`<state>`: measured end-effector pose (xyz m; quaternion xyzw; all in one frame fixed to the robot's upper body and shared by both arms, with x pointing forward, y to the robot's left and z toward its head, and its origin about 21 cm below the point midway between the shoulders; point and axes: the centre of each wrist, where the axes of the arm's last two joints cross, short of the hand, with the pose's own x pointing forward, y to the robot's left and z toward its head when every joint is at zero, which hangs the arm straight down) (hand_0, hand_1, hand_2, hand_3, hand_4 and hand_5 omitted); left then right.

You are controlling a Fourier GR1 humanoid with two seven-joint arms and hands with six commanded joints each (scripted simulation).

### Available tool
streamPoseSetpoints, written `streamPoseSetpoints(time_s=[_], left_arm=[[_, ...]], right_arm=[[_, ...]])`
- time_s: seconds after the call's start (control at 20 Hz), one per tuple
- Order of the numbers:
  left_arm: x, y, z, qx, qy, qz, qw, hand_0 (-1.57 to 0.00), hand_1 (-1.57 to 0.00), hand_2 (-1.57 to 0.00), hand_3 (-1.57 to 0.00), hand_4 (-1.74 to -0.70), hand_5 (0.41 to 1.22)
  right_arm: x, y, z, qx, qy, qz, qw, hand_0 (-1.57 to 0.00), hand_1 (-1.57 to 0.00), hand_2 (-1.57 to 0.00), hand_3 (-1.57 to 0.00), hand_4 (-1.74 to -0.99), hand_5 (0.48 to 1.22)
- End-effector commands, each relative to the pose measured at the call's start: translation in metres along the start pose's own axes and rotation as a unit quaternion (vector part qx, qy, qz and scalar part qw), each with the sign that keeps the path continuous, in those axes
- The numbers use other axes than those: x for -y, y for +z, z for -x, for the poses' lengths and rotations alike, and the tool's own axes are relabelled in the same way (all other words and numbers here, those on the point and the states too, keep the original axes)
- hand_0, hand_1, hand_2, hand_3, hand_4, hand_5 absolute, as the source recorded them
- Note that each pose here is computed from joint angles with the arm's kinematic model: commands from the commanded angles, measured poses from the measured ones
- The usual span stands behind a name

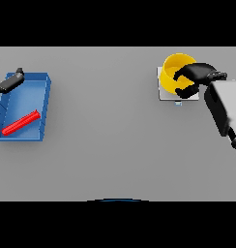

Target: Pick up the red beaker and tilt it to pour out 1 green nut into yellow bowl. Pick up the yellow bowl and place it on the metallic measuring scale.

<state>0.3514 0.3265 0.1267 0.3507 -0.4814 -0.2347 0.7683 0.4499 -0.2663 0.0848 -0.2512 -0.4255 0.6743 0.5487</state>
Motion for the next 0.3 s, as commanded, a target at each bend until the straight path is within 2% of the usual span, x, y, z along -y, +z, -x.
streamPoseSetpoints(time_s=[0.0, 0.1, 0.25], left_arm=[[0.0042, 0.0, -0.0023, 0.0, -0.001, 0.003, 1.0, 0.0, 0.0, 0.0, 0.0, -0.81, 0.736], [0.0045, 0.0027, -0.003, 0.001, -0.002, 0.003, 1.0, 0.0, 0.0, 0.0, 0.0, -0.81, 0.734], [0.003, 0.0046, -0.0018, 0.004, 0.004, 0.003, 1.0, 0.0, 0.0, 0.0, 0.0, -0.82, 0.734]], right_arm=[[0.0004, 0.0007, 0.0013, 0.007, 0.004, -0.005, 1.0, -0.16, -0.14, -0.29, -0.47, -1.356, 0.755], [0.0045, 0.0, 0.0006, 0.002, 0.01, -0.007, 1.0, -0.1, -0.09, -0.21, -0.41, -1.336, 0.741], [0.0004, -0.0014, 0.0029, -0.006, 0.017, -0.018, 1.0, -0.05, -0.05, -0.12, -0.35, -1.308, 0.733]])
